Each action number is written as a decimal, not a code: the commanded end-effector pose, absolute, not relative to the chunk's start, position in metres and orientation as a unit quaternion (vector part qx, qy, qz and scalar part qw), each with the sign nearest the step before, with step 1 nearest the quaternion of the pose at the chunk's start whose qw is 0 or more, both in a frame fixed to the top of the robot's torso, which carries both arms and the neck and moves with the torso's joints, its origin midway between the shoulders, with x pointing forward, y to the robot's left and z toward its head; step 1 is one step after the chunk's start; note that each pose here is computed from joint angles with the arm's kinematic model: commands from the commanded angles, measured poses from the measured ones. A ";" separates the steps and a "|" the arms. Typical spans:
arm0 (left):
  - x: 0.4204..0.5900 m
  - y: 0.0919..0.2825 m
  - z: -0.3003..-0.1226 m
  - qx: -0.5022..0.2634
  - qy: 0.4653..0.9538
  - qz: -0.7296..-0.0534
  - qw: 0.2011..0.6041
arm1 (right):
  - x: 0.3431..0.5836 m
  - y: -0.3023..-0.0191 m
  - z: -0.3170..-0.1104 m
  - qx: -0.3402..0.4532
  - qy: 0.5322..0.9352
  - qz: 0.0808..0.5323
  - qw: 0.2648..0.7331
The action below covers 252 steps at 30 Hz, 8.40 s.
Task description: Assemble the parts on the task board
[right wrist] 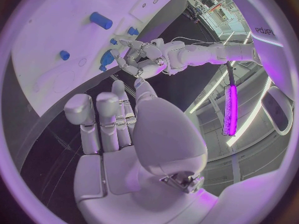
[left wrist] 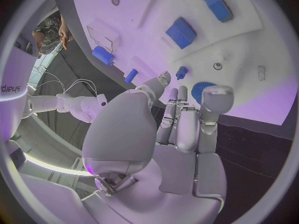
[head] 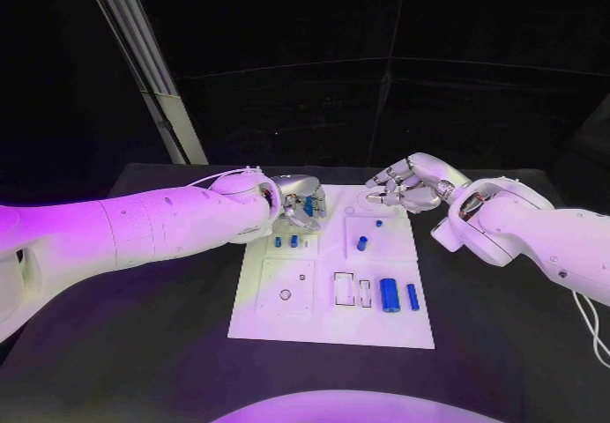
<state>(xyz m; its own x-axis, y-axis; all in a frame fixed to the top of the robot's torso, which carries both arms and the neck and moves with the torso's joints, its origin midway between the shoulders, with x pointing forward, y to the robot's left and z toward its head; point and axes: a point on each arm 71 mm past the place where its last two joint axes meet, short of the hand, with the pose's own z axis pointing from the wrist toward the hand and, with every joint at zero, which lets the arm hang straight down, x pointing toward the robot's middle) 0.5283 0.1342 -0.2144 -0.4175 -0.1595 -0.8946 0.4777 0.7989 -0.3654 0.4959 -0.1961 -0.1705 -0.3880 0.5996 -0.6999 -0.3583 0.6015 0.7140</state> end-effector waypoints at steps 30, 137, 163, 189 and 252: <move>0.536 0.132 -0.224 0.112 0.822 -0.252 0.498 | 0.496 -0.192 -0.169 0.080 0.704 0.444 0.548; 0.537 0.197 -0.206 0.053 0.822 -0.272 0.497 | 0.497 -0.193 -0.169 0.079 0.703 0.444 0.550; 0.535 0.192 -0.212 0.058 0.840 -0.271 0.467 | 0.498 -0.193 -0.170 0.079 0.703 0.444 0.549; 0.536 0.192 -0.215 0.054 0.846 -0.257 0.464 | 0.498 -0.194 -0.170 0.081 0.704 0.442 0.550; 0.516 0.247 -0.175 -0.413 0.527 -0.654 0.351 | 0.495 -0.177 -0.214 -0.172 0.738 0.203 0.620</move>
<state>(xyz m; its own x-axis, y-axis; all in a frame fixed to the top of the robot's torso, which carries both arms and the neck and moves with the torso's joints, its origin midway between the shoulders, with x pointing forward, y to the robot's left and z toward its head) 0.5169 0.2481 -0.1774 -0.4036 -0.9061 0.1272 0.0173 -0.1465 -0.9891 0.4945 -0.1767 -0.2131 -0.1719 0.0407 -0.9843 -0.5137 0.8489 0.1248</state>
